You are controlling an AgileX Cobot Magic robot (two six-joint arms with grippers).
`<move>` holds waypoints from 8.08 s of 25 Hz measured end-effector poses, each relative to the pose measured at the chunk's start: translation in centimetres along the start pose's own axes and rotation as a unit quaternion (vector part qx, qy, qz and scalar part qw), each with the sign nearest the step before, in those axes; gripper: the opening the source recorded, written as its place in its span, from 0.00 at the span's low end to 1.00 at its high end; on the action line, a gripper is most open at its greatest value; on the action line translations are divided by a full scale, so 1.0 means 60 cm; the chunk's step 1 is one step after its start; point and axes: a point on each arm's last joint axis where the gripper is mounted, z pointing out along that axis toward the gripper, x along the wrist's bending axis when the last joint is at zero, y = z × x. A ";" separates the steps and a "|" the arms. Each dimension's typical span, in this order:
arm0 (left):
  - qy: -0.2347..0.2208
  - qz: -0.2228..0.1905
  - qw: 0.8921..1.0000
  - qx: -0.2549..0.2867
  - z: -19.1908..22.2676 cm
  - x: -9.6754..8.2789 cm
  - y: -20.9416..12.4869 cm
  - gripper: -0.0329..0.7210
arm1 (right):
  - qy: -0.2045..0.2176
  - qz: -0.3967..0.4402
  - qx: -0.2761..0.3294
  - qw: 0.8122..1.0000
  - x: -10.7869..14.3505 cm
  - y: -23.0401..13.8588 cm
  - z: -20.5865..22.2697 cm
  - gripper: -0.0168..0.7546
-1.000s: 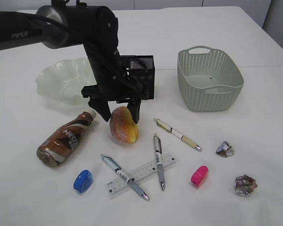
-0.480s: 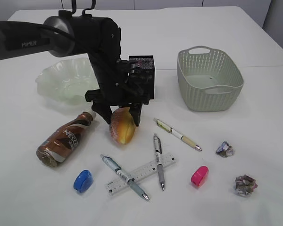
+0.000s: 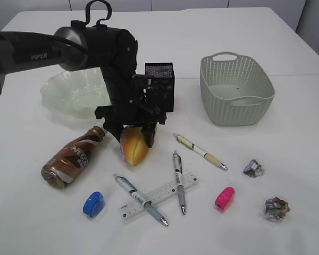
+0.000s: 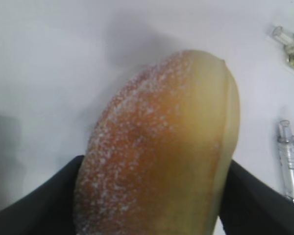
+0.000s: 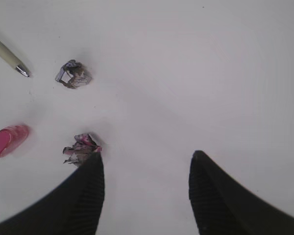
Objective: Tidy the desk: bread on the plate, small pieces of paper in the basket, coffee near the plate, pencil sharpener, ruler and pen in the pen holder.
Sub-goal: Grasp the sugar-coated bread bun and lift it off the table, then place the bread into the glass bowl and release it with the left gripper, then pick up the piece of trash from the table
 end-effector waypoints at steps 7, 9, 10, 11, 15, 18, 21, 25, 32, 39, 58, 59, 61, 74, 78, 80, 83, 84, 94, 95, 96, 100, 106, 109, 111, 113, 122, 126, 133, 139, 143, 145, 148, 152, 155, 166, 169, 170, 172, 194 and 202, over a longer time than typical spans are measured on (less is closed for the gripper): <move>0.010 0.004 1.000 0.002 0.000 0.003 0.000 0.38 | 0.000 0.000 0.000 1.000 0.000 0.000 0.000 0.59; 0.014 0.005 1.000 0.004 0.000 0.004 -0.001 0.33 | 0.000 0.000 0.000 1.000 0.000 0.000 0.000 0.59; 0.015 0.006 1.000 0.005 0.000 0.005 -0.001 0.32 | 0.000 0.000 0.000 1.000 0.000 0.000 0.000 0.59; 0.016 0.006 1.000 0.007 0.000 0.005 -0.002 0.32 | 0.000 0.000 0.000 1.000 0.000 0.000 0.000 0.59; 0.018 0.007 1.000 0.008 -0.002 0.005 -0.002 0.30 | 0.000 0.000 0.000 1.000 0.000 0.000 0.000 0.59; 0.018 0.009 1.000 -0.003 -0.019 0.005 -0.002 0.30 | 0.000 0.000 0.000 1.000 0.000 0.000 0.000 0.59; 0.015 0.011 1.000 -0.021 -0.058 0.002 0.003 0.30 | 0.000 0.000 -0.001 1.000 0.000 0.000 0.000 0.59; 0.014 0.017 0.998 -0.066 -0.118 -0.003 0.020 0.30 | 0.000 0.000 -0.001 1.000 0.000 0.000 0.000 0.59; -0.010 -0.009 0.987 -0.157 -0.212 0.012 0.055 0.30 | 0.000 0.000 0.000 1.000 0.000 0.000 0.000 0.59; 0.003 -0.077 0.983 -0.168 -0.232 0.122 0.080 0.30 | -0.002 0.000 0.009 1.000 -0.001 -0.003 0.000 0.59; 0.049 -0.144 0.981 -0.119 -0.141 0.273 0.104 0.34 | -0.005 0.000 0.026 1.000 -0.002 -0.007 -0.001 0.59; 0.047 -0.144 0.981 -0.117 -0.138 0.273 0.104 0.34 | -0.005 0.000 0.026 1.000 -0.002 -0.007 -0.001 0.59; 0.045 -0.145 0.982 -0.113 -0.128 0.273 0.105 0.35 | -0.005 0.000 0.027 1.000 -0.002 -0.008 -0.001 0.59; 0.040 -0.118 0.981 -0.146 -0.122 0.273 0.118 0.91 | -0.007 0.032 0.031 0.999 -0.002 -0.009 -0.001 0.59; 0.040 -0.117 0.981 -0.149 -0.123 0.273 0.118 0.91 | -0.005 0.041 0.031 0.999 -0.001 -0.009 -0.001 0.59; 0.040 -0.118 0.982 -0.145 -0.126 0.273 0.117 0.91 | 0.002 0.046 0.034 0.998 0.001 -0.010 -0.001 0.59; 0.040 -0.117 0.981 -0.151 -0.161 0.269 0.116 0.90 | 0.012 0.054 0.045 0.997 0.004 -0.013 -0.002 0.59; 0.038 -0.116 0.979 -0.165 -0.179 0.267 0.118 0.89 | 0.016 0.057 0.050 0.997 0.006 -0.014 -0.002 0.59; -0.014 -0.100 0.958 -0.268 -0.366 0.233 0.081 0.82 | 0.058 0.084 0.077 0.992 0.019 -0.021 -0.004 0.59; -0.018 -0.097 0.957 -0.273 -0.376 0.231 0.077 0.82 | 0.063 0.087 0.081 0.991 0.021 -0.022 -0.004 0.59; -0.019 -0.092 0.956 -0.276 -0.388 0.227 0.070 0.82 | 0.066 0.089 0.083 0.990 0.022 -0.022 -0.005 0.59; -0.016 -0.083 0.960 -0.268 -0.418 0.223 0.033 0.81 | 0.068 0.090 0.084 0.990 0.023 -0.023 -0.005 0.59; -0.003 -0.070 0.976 -0.205 -0.418 0.223 -0.054 0.81 | 0.069 0.090 0.084 0.990 0.023 -0.023 -0.005 0.59; 0.002 -0.062 0.981 -0.183 -0.423 0.222 -0.107 0.79 | 0.070 0.092 0.084 0.990 0.023 -0.024 -0.002 0.59; 0.007 -0.056 0.983 -0.174 -0.426 0.223 -0.139 0.78 | 0.076 0.097 0.089 0.988 0.026 -0.031 0.008 0.59; 0.015 -0.053 0.984 -0.171 -0.432 0.224 -0.170 0.77 | 0.081 0.103 0.097 0.987 0.028 -0.042 0.021 0.59; 0.047 -0.043 0.978 -0.199 -0.474 0.228 -0.232 0.77 | 0.082 0.066 0.046 0.993 0.040 -0.037 0.049 0.59; 0.047 -0.043 0.977 -0.204 -0.480 0.228 -0.236 0.76 | 0.058 -0.010 0.079 0.995 0.074 -0.040 0.087 0.59; 0.046 -0.042 0.976 -0.209 -0.484 0.227 -0.240 0.76 | 0.015 -0.052 0.145 0.988 0.098 -0.046 0.166 0.59; 0.046 -0.042 0.976 -0.209 -0.485 0.227 -0.240 0.76 | 0.005 -0.061 0.166 0.984 0.104 -0.049 0.210 0.59; 0.046 -0.042 0.976 -0.209 -0.485 0.227 -0.240 0.76 | 0.012 -0.063 0.156 0.986 0.111 -0.046 0.220 0.59; 0.046 -0.042 0.976 -0.209 -0.485 0.227 -0.240 0.76 | 0.014 -0.063 0.152 0.986 0.114 -0.044 0.224 0.59; 0.046 -0.042 0.976 -0.209 -0.485 0.227 -0.240 0.76 | 0.014 -0.061 0.156 0.986 0.117 -0.042 0.234 0.59; 0.046 -0.042 0.976 -0.209 -0.485 0.227 -0.240 0.76 | 0.016 -0.062 0.154 0.986 0.121 -0.036 0.245 0.59; 0.046 -0.042 0.976 -0.209 -0.485 0.227 -0.240 0.76 | 0.015 -0.062 0.155 0.986 0.124 -0.032 0.252 0.59; 0.046 -0.042 0.976 -0.208 -0.484 0.227 -0.241 0.76 | 0.005 -0.064 0.186 0.980 0.124 -0.039 0.268 0.59; 0.046 -0.042 0.976 -0.208 -0.484 0.227 -0.241 0.76 | 0.006 -0.064 0.185 0.981 0.124 -0.039 0.268 0.59; 0.046 -0.042 0.976 -0.208 -0.484 0.227 -0.241 0.76 | 0.006 -0.064 0.184 0.981 0.124 -0.038 0.268 0.59; 0.046 -0.042 0.976 -0.208 -0.484 0.227 -0.241 0.76 | 0.007 -0.064 0.182 0.981 0.124 -0.038 0.268 0.59; 0.046 -0.042 0.976 -0.208 -0.484 0.227 -0.241 0.76 | 0.015 -0.050 0.188 0.981 0.130 -0.040 0.285 0.29; 0.046 -0.042 0.976 -0.208 -0.484 0.227 -0.241 0.76 | 0.012 -0.049 0.194 0.980 0.132 -0.033 0.280 0.06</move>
